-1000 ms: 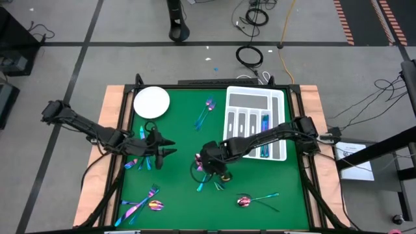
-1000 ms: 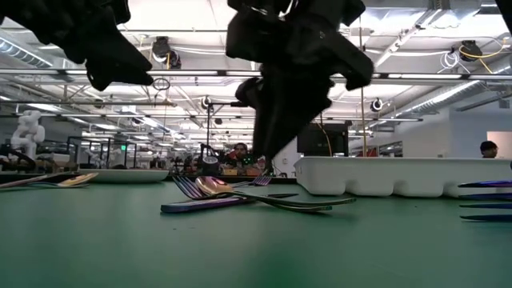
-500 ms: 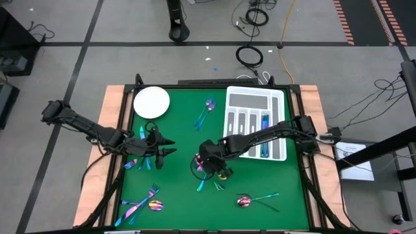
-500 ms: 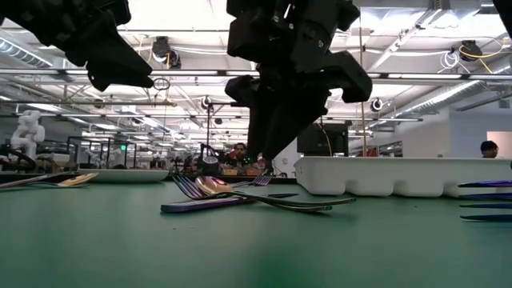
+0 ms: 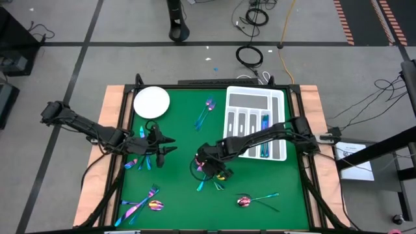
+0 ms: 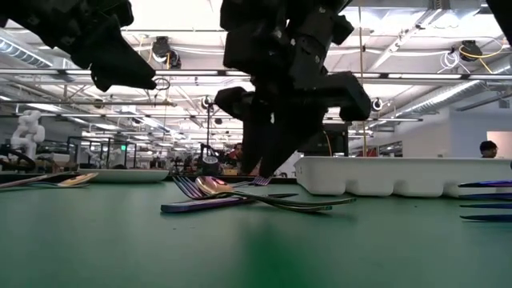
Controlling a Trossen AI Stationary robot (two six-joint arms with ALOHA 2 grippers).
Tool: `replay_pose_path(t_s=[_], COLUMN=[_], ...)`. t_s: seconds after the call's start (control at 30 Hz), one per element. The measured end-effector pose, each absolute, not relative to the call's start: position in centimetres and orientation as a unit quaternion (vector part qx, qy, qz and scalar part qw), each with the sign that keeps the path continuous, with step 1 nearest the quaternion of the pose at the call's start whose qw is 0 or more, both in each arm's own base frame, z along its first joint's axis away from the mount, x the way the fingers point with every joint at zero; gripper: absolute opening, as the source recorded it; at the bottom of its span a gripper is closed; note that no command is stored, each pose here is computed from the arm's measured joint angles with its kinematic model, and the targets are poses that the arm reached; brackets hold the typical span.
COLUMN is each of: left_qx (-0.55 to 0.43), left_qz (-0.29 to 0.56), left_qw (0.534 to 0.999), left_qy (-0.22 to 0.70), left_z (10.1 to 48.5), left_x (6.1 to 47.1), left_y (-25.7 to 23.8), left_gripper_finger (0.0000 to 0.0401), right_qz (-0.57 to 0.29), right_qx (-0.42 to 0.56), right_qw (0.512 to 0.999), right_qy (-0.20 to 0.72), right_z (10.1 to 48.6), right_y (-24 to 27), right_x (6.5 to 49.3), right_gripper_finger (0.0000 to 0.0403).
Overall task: Sort silverware
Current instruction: Put the blue knife into the white cutlery tray
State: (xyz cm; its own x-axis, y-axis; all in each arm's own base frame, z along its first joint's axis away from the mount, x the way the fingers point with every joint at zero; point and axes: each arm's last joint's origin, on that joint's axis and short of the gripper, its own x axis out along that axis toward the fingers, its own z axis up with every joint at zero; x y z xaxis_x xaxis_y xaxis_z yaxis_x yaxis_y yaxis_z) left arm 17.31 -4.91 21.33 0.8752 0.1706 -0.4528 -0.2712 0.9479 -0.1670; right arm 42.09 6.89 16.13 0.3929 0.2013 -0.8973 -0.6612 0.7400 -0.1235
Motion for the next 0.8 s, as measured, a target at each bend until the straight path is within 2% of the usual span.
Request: replay_pose_path(t_s=[0.8], left_qx=[-0.114], left_qz=[0.112], left_qw=[0.962], left_qy=[0.224], left_z=[21.3], left_x=[17.3], left_y=[-4.9], left_gripper_finger=[0.0162], right_qz=[0.28], right_qx=[-0.233], right_qw=[0.793], right_qy=[0.488], right_z=[14.2], right_y=[6.1], right_x=[42.6], right_gripper_finger=[0.0114])
